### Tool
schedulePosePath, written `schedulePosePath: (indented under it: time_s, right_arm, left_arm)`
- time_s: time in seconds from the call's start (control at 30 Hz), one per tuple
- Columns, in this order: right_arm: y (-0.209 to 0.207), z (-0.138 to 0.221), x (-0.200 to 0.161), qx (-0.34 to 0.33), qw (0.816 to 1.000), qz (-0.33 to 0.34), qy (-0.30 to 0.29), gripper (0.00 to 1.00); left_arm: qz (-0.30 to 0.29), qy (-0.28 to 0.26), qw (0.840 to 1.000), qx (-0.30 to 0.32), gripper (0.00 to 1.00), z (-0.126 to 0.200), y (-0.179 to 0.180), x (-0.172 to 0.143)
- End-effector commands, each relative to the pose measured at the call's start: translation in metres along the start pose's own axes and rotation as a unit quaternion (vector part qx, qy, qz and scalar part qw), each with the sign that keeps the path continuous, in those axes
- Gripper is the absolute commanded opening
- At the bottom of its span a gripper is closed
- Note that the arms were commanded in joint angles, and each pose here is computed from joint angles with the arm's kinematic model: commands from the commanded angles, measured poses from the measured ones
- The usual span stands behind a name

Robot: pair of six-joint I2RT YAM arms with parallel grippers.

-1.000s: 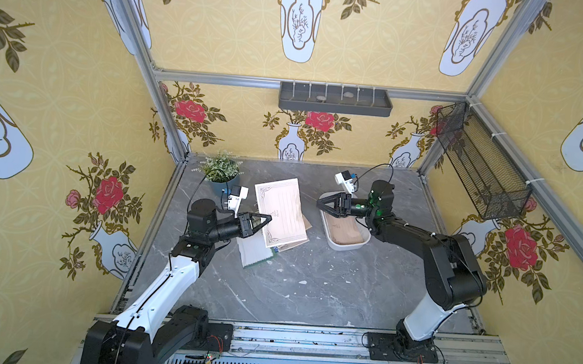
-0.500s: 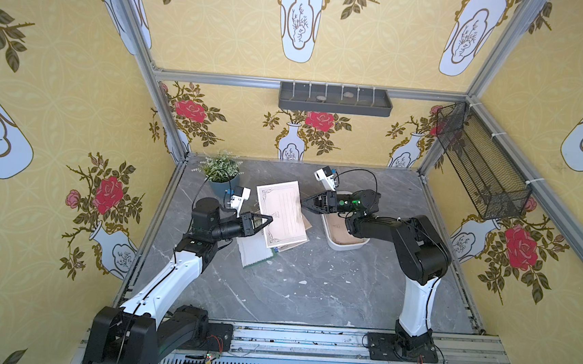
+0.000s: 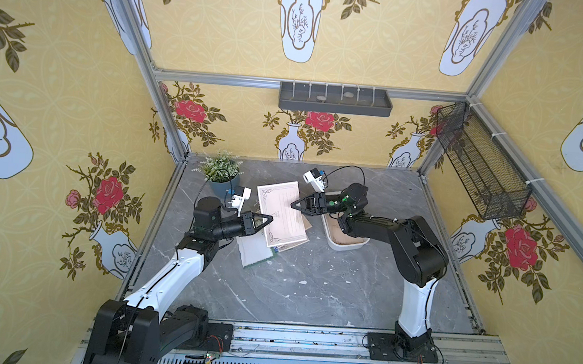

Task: Take out the stationery paper from the storage box
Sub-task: Place the stationery paper at the center of the board.

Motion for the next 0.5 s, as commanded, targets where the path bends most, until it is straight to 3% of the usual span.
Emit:
schedulePosePath:
  time_s: [0.0,0.03,0.23,0.3,0.33,0.4,0.47]
  right_arm:
    - [-0.009,-0.004,-0.002,-0.034,0.999,0.009,0.006,0.24]
    - [-0.010,-0.005,-0.002,-0.042,0.999,0.009,0.005,0.00]
    - [-0.009,-0.013,-0.002,-0.090,0.996,0.014,0.008,0.02]
    - [-0.007,-0.017,-0.002,-0.095,0.995,0.012,0.016,0.40]
    - [-0.006,-0.018,-0.002,-0.098,0.995,0.012,0.017,0.51]
    - [-0.004,-0.021,-0.003,-0.103,0.994,0.016,0.020,0.59]
    - [-0.005,-0.025,-0.005,-0.110,0.993,0.015,0.027,0.59]
  left_arm:
    - [-0.009,-0.002,1.000,-0.003,0.00,-0.001,0.000,0.001]
    - [-0.010,-0.002,1.000,-0.004,0.00,-0.001,0.000,0.001]
    - [-0.012,-0.001,1.000,-0.002,0.00,0.000,0.000,0.001]
    - [-0.013,0.000,1.000,0.000,0.00,0.000,0.000,0.000]
    - [-0.013,0.001,1.000,0.001,0.00,0.000,0.000,0.000]
    - [-0.014,0.002,1.000,0.004,0.00,0.001,0.000,-0.001]
    - [-0.014,0.003,1.000,0.010,0.00,0.001,0.001,-0.002]
Point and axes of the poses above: each gripper's point midway between its finger pads, its own z axis back along the fingers, its own y axis along the line the jaws close on, x = y × z, the point moved 7 cm from there along z, back along the fingers, and after that the axes turned 2 degrees about -z, right-handed, at the moved point
